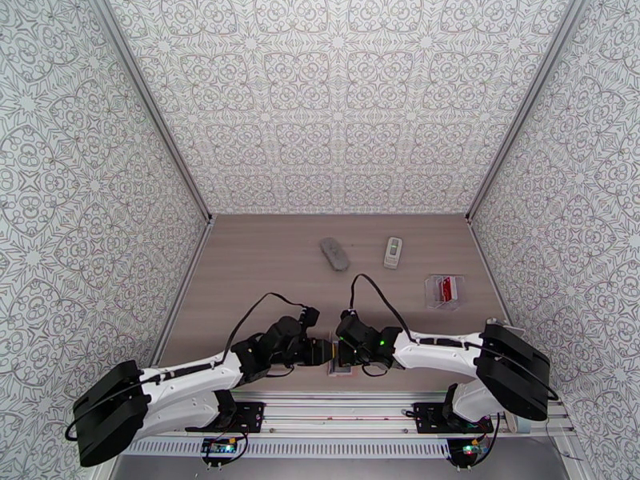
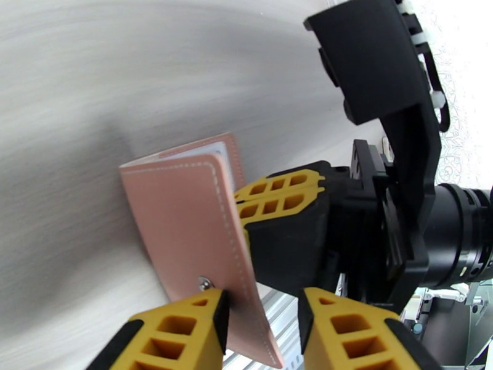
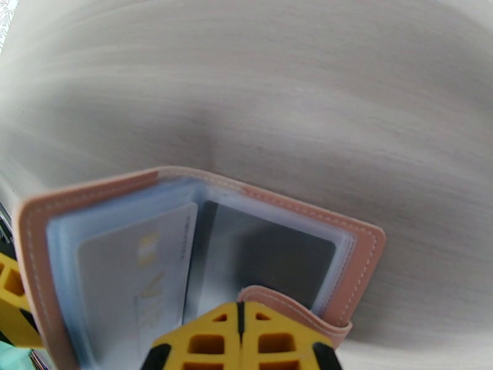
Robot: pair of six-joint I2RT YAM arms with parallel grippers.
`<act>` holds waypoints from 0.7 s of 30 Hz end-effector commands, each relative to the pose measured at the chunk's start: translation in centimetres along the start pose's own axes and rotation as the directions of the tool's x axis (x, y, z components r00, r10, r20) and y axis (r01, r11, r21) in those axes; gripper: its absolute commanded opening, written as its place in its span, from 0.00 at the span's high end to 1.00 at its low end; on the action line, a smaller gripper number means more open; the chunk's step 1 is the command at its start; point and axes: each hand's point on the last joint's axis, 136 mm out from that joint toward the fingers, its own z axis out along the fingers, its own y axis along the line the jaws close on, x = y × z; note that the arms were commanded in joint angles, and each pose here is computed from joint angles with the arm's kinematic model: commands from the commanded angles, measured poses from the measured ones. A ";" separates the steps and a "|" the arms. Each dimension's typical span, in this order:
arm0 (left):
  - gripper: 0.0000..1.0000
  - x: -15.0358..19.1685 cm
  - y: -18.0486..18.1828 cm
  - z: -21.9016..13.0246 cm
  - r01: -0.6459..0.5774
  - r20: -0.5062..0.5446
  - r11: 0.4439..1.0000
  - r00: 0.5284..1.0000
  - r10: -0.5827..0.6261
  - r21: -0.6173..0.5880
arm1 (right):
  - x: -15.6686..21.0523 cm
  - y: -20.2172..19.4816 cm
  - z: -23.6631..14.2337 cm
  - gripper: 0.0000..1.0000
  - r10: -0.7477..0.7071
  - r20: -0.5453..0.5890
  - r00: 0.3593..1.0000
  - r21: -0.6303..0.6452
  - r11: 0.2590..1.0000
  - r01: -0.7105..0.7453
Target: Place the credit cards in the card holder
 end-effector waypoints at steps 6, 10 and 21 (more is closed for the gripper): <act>0.61 0.1 -1.6 1.2 -0.020 -0.019 0.999 1.000 0.021 0.050 | 0.1 -1.1 -2.4 1.00 -0.003 0.019 1.000 0.032 1.000 0.002; 0.63 0.2 -2.0 1.8 -0.029 -0.030 0.998 0.999 0.030 0.056 | 0.4 -2.2 -3.2 1.00 0.002 0.026 1.000 0.056 0.998 -0.004; 0.70 0.5 -1.8 3.7 -0.043 -0.071 0.999 0.997 0.044 0.009 | 0.3 -3.6 -4.9 1.00 0.016 0.054 0.998 0.078 0.997 -0.020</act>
